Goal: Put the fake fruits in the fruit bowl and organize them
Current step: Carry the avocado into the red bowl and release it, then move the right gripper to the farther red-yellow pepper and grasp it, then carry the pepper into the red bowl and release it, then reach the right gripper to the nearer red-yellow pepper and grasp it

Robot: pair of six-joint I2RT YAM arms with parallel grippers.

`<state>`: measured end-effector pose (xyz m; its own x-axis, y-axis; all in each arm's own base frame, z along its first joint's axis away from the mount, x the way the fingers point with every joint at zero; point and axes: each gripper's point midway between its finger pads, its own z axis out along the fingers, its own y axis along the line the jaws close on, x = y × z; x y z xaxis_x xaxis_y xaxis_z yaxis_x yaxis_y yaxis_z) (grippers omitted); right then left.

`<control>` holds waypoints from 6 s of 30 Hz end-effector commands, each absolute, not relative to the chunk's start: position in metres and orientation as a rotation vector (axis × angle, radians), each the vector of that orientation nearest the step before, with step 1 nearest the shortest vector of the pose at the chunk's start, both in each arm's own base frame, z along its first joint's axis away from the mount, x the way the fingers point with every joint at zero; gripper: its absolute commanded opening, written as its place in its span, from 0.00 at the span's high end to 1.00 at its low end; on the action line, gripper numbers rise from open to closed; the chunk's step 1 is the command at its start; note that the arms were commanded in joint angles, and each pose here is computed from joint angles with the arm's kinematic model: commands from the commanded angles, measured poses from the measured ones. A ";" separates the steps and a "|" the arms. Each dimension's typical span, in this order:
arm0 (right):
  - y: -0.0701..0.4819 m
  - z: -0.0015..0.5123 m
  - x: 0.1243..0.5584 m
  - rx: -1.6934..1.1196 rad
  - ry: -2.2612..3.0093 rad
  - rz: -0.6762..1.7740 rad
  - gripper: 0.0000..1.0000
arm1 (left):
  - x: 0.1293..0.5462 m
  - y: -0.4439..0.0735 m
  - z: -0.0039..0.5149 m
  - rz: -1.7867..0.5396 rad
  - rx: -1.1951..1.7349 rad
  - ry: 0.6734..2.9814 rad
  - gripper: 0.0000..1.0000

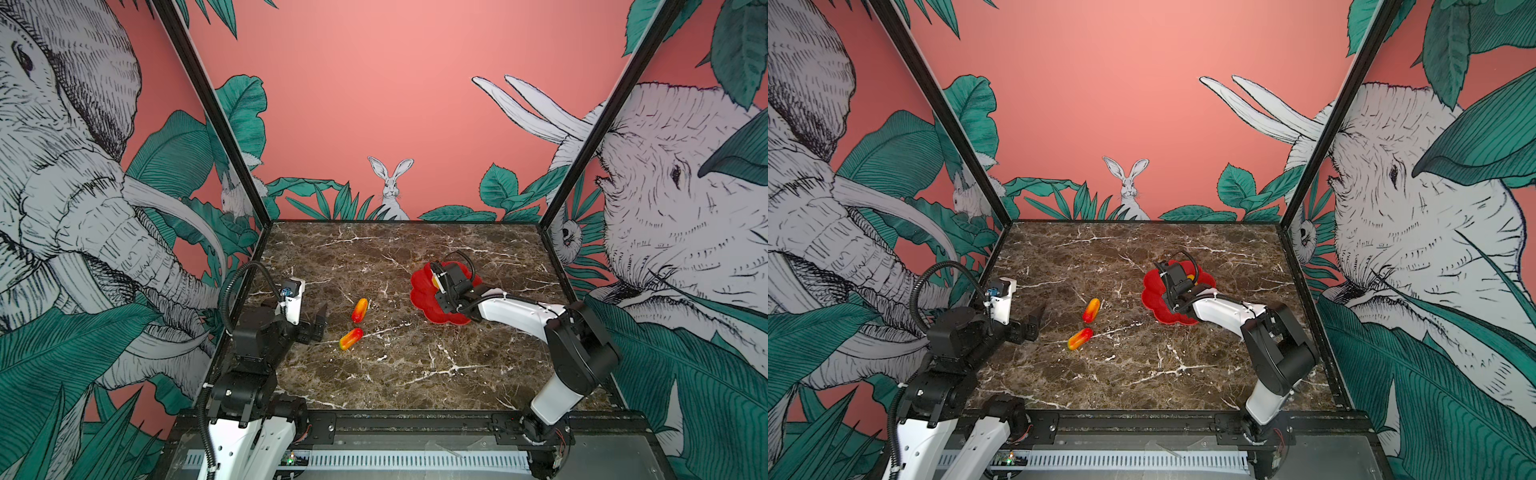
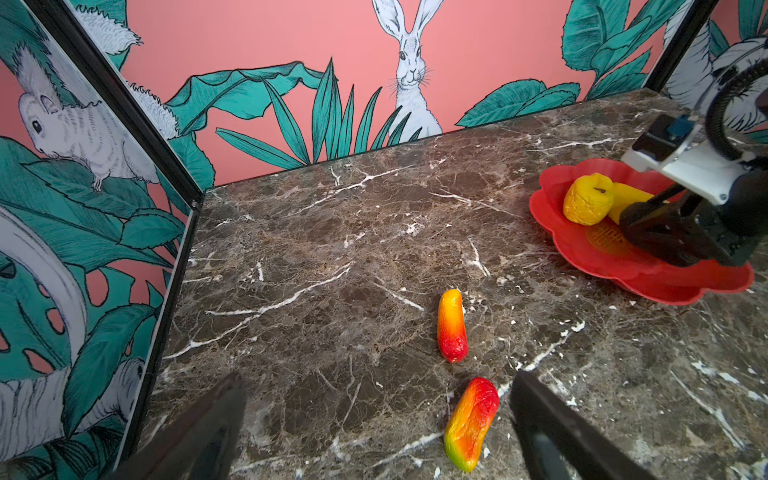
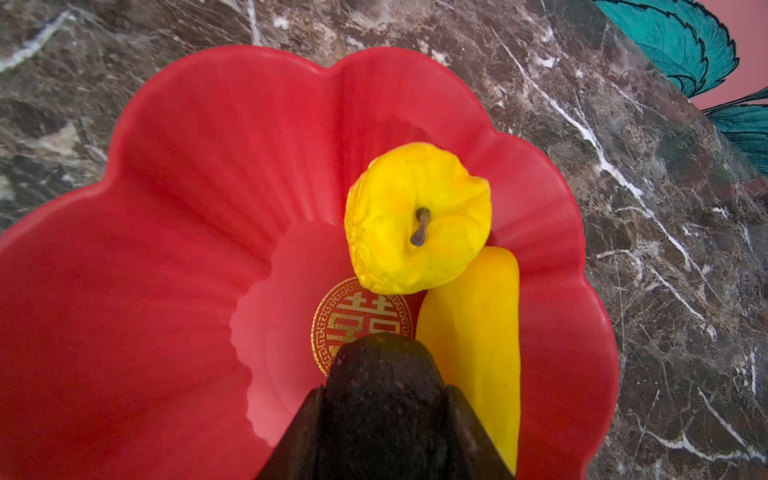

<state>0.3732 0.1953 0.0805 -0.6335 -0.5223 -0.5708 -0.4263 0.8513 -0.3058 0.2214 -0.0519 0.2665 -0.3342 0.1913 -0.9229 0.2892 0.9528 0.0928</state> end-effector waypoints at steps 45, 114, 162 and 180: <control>0.406 0.157 0.299 -1.048 2.165 0.508 0.01 | 0.214 -0.049 0.271 -0.096 0.340 1.897 0.00; 0.249 0.110 0.334 -0.861 2.408 0.009 0.79 | 0.210 -0.049 0.274 -0.103 0.337 1.874 0.00; 0.390 0.151 0.260 -1.706 1.858 0.544 0.00 | 0.214 -0.051 0.272 -0.108 0.346 1.885 0.00; 0.501 0.073 0.220 -1.942 1.681 0.730 0.05 | 0.211 -0.050 0.275 -0.105 0.343 1.870 0.00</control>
